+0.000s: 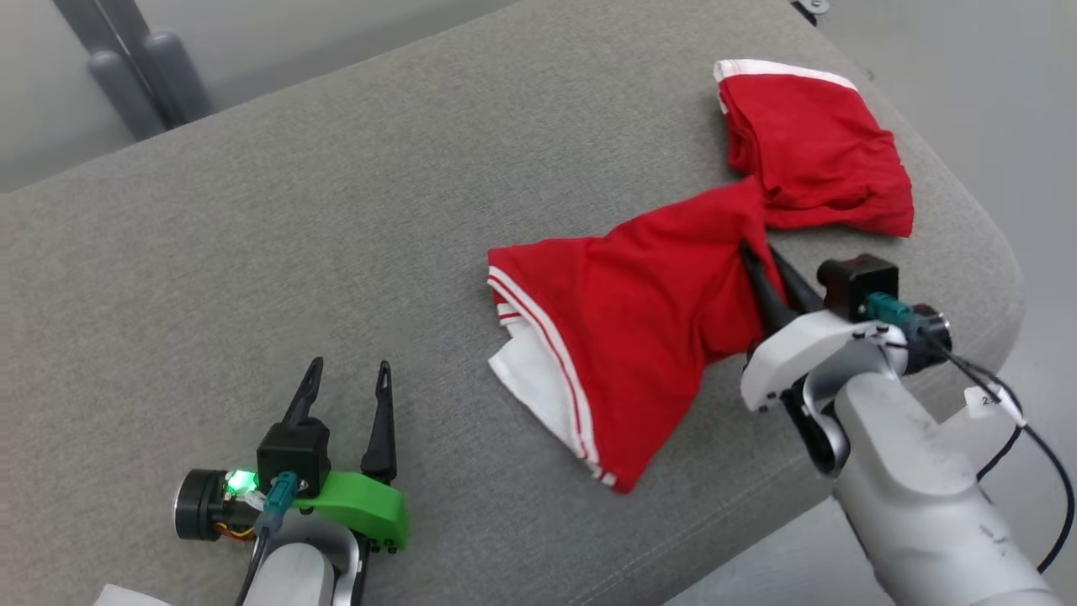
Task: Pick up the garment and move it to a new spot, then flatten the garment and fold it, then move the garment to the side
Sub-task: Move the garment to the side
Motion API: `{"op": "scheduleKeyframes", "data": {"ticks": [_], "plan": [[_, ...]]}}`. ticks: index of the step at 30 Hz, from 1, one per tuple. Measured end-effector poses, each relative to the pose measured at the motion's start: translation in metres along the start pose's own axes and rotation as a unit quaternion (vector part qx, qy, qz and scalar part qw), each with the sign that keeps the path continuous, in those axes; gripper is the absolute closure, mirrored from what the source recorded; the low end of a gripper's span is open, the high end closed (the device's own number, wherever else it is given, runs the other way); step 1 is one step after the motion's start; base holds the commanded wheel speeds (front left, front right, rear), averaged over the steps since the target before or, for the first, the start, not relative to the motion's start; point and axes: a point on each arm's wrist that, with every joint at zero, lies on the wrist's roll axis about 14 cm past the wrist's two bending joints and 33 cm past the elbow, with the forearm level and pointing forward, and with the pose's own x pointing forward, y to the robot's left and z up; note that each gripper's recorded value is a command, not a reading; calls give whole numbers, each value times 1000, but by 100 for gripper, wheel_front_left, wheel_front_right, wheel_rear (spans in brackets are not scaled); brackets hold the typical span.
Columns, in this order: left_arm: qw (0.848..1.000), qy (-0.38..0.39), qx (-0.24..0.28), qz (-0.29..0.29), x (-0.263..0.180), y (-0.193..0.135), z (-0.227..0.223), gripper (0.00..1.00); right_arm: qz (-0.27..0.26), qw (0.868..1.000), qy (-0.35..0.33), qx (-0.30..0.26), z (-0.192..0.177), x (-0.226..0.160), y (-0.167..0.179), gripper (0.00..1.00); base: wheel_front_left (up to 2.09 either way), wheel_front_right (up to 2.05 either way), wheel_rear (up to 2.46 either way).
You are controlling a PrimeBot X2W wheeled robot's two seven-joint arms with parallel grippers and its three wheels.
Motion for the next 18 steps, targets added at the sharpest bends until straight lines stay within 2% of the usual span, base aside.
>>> {"op": "scheduleKeyframes", "data": {"ticks": [3,9,12,17,18], "plan": [[1000,1,8,17,-2,15,-2,0,0,999,-10,-54,19,23,-13,100,0,0,0],[998,2,6,55,-10,44,-5,0,-60,990,-8,-126,45,57,-75,100,0,0,0],[997,6,4,78,-18,60,-9,0,-107,983,-3,-148,57,65,-115,100,0,0,0],[993,14,2,117,-32,85,-15,0,-156,974,6,-162,60,73,-148,100,0,0,0],[992,15,2,125,-35,90,-16,0,-164,972,7,-166,61,75,-152,75,0,0,0]]}}
